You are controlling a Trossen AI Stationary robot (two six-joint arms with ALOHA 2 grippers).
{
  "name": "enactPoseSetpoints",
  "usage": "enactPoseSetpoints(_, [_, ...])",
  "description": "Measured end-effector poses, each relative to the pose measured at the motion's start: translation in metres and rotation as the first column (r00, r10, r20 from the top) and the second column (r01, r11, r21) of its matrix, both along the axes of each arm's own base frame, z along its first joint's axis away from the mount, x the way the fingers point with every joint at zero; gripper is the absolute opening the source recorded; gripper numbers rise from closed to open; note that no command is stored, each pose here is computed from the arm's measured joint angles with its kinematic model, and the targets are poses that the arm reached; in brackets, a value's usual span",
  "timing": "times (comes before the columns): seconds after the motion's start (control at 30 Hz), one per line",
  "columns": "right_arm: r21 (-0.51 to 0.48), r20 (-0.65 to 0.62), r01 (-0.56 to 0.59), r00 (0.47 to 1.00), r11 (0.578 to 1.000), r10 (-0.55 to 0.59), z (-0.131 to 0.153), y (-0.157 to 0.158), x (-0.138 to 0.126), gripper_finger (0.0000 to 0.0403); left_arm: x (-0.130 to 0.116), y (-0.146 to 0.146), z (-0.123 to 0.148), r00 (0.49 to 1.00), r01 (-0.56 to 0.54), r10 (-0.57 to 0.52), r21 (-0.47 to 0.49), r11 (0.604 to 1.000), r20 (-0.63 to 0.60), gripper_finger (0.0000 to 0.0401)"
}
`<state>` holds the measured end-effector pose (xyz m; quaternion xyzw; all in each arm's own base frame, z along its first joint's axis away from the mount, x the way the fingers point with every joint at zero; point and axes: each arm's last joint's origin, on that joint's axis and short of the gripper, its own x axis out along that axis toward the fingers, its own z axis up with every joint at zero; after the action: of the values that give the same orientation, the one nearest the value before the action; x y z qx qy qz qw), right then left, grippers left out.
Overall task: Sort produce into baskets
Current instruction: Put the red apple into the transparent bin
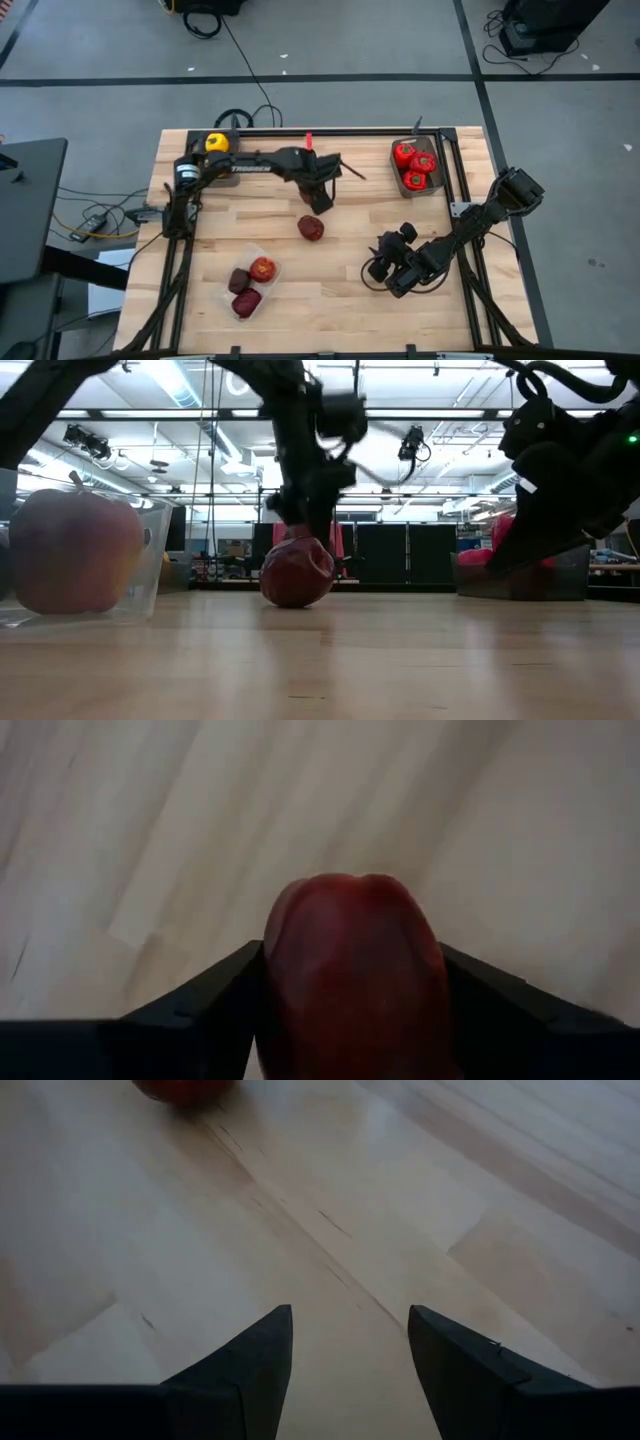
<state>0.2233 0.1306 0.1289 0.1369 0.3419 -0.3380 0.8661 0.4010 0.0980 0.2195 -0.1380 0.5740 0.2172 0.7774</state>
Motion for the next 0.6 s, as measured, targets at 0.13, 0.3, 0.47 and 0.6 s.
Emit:
enactPoseSetpoints(0.13, [-0.020, 0.023, -0.004, 1.000, 1.000, 0.005, 0.001, 0.002, 0.000, 0.0211, -0.007, -0.031, 0.021, 0.999, 0.042, -0.042, 0.012, 0.999, 0.002, 0.0268])
enactPoseSetpoints(0.3, [-0.038, 0.015, -0.021, 1.000, 0.999, 0.021, 0.001, 0.002, 0.000, 0.0211, -0.021, -0.078, 0.052, 0.998, 0.058, -0.060, 0.055, 0.997, 0.036, 0.0254])
enactPoseSetpoints(0.47, [-0.057, 0.015, -0.037, 0.999, 0.998, 0.038, 0.002, 0.002, 0.001, 0.0211, -0.051, -0.125, 0.077, 1.000, 0.015, -0.016, 0.090, 0.996, 0.006, 0.0266])
enactPoseSetpoints(0.6, [-0.092, 0.048, -0.029, 0.998, 0.995, 0.034, 0.003, 0.002, 0.003, 0.0211, -0.083, -0.163, 0.091, 0.997, -0.054, 0.061, 0.151, 0.987, -0.043, 0.0273])
